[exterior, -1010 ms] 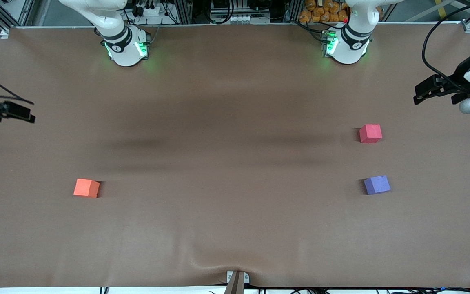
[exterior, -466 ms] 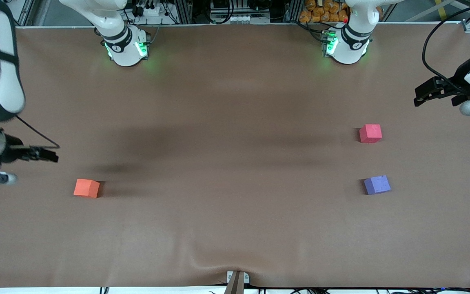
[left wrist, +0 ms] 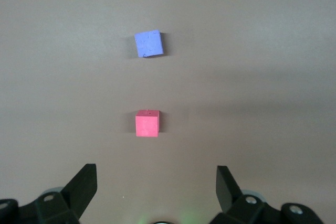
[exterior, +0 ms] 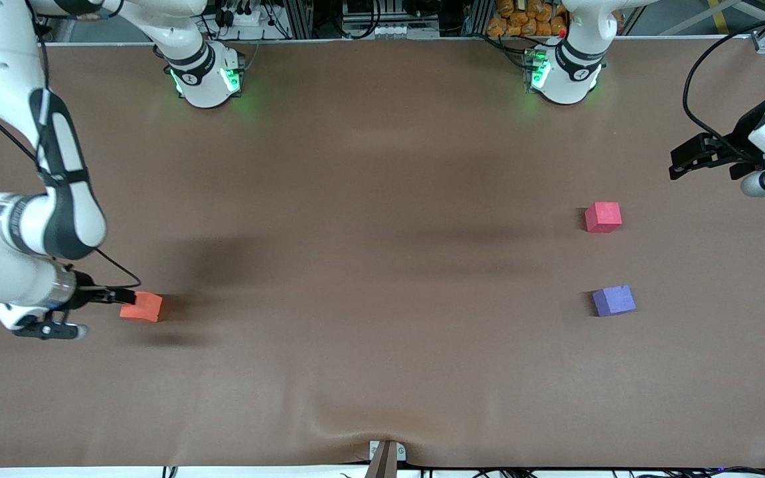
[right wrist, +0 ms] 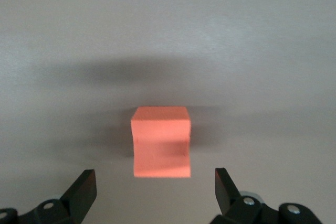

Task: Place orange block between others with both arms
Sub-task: 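Close the right gripper on the orange cube and lift it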

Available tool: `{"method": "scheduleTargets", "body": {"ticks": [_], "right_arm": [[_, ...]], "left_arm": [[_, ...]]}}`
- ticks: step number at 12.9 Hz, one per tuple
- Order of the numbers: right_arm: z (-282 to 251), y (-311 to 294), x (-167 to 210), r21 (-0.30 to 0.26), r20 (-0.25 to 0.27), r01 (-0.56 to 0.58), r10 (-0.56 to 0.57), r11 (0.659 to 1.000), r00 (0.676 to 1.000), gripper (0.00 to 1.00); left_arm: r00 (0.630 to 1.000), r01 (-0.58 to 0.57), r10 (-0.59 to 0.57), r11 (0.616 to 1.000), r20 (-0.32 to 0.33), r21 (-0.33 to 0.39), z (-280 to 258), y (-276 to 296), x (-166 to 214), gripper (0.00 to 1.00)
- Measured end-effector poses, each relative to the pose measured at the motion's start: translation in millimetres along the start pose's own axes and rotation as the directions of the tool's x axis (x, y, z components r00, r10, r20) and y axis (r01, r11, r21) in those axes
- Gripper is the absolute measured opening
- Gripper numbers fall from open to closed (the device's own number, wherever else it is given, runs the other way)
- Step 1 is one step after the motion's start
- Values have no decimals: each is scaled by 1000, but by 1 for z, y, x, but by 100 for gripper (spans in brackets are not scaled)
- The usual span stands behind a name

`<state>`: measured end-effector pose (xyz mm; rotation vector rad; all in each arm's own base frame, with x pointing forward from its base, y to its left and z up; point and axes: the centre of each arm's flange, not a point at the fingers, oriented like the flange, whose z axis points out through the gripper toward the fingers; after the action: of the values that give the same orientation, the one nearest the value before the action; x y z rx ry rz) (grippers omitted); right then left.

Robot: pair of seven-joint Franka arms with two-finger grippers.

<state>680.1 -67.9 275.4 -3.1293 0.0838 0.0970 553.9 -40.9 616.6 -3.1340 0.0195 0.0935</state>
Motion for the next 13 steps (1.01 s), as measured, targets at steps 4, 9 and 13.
{"method": "scheduleTargets", "body": {"ticks": [4,9,13], "right_arm": [[26,-9,3,-4,11,15,-15,1000,1000,100],[42,-6,3,-25,22,28,-28,999,999,100],[53,5,4,-52,20,34,-33,998,999,100]], "left_arm": [[1000,-5,5,1000,-4,-1,2,2,3,100],[1000,-8,8,1000,5,-1,10,4,4,100],[1000,-10,10,1000,1,-2,13,5,6,100]]}}
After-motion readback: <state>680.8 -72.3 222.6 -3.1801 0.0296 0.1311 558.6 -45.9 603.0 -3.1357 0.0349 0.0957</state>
